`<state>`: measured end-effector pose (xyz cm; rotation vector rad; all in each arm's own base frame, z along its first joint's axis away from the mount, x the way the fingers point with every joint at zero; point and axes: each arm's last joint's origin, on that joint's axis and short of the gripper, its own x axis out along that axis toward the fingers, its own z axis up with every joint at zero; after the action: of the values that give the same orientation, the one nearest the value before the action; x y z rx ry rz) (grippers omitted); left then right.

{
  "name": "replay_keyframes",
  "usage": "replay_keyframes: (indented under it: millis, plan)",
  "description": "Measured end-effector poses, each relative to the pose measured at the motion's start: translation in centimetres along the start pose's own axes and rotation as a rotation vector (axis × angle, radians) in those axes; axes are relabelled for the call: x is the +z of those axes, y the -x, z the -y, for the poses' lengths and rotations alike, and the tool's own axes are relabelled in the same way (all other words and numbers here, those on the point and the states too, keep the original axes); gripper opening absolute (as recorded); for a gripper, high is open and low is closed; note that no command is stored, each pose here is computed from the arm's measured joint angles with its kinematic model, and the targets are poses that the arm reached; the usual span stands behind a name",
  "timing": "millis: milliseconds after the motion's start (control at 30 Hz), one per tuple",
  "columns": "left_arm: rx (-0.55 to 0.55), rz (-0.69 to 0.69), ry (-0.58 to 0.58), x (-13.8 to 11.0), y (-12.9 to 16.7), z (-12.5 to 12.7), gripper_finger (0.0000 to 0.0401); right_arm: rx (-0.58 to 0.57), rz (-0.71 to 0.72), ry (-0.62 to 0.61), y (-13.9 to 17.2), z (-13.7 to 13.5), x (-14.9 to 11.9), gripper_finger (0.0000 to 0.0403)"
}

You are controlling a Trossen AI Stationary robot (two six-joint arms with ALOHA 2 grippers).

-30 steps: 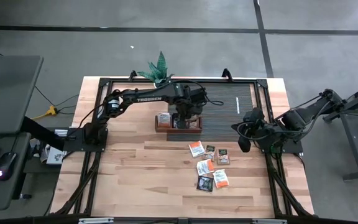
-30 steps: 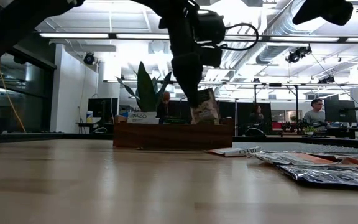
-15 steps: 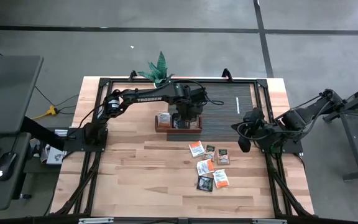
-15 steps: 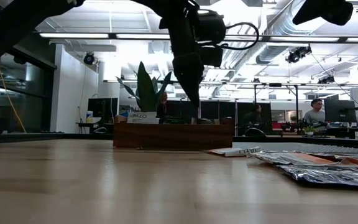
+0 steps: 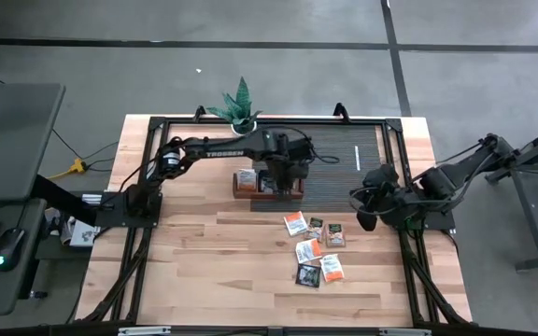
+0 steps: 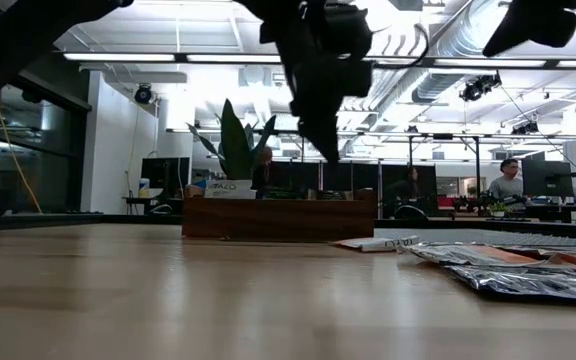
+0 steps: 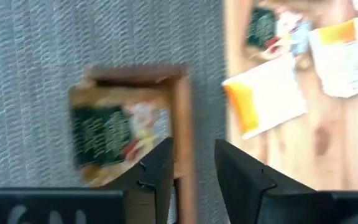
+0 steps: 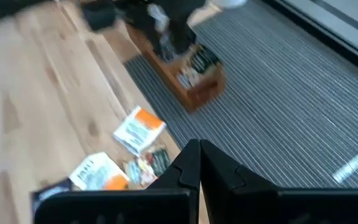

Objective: Pick & Place Tea
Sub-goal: Put the brown tea bag into the right section of the wooden organizer

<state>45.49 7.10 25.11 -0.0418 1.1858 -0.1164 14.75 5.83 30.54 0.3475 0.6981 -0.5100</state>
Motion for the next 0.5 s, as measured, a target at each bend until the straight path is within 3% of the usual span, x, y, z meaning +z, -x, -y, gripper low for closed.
replay_keyframes:
  millis: [200, 400, 500]
  plan:
    - [-0.024, 0.085, -0.034, 1.4, -0.6, 3.8, 0.0085, -0.076, -0.067, -0.037, -0.7, 0.0, -0.7, 0.0001]
    - [-0.065, 0.124, -0.056, 2.1, -1.1, 8.2, 0.0014, -0.131, -0.101, -0.090, -0.7, 0.6, -1.0, 0.0001]
    - [-0.090, 0.154, -0.064, 2.5, -1.2, 10.7, 0.0009, -0.166, -0.138, -0.152, -0.8, 1.1, -1.0, 0.0001]
